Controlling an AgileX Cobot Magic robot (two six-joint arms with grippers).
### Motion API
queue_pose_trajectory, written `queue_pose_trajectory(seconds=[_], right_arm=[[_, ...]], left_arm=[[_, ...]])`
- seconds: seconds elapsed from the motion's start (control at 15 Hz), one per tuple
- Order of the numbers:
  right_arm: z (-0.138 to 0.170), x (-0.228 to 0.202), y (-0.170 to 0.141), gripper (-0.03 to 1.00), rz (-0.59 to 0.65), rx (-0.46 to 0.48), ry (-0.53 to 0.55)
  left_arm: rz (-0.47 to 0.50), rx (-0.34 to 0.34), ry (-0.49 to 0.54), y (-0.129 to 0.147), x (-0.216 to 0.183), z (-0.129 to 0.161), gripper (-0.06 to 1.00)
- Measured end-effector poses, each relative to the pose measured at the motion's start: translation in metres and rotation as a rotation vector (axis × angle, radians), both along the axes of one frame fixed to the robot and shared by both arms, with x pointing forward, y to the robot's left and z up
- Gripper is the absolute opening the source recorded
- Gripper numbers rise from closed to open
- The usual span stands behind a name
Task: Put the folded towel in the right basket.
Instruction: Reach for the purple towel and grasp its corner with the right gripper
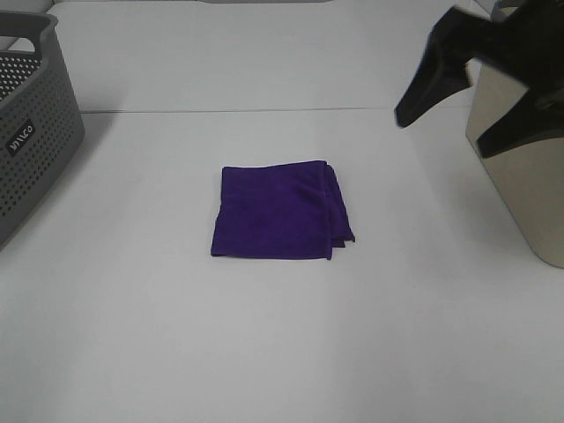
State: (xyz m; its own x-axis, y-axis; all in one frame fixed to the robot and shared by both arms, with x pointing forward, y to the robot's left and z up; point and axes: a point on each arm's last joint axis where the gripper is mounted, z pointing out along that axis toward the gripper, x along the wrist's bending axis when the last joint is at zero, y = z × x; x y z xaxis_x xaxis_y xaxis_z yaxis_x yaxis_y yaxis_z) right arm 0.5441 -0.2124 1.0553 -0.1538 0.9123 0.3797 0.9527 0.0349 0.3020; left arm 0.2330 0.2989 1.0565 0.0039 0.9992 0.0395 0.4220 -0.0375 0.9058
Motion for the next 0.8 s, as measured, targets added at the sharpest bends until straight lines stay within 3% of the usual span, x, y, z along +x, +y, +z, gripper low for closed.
queue_pose_trajectory(seconds=[0.33,0.6,0.8], right_arm=[[-0.098,0.044,0.031,0.97,0.015,0.04,0.116],[-0.149,0.068,0.038,0.97,0.017,0.073,0.049],[-0.163,0.08,0.041,0.97,0.016,0.073,0.062]], left_arm=[[0.0,0.0,0.0,0.0,0.0,0.0,0.99],[0.0,0.0,0.0,0.0,0.0,0.0,0.99],[0.0,0.0,0.0,0.0,0.0,0.0,0.99]])
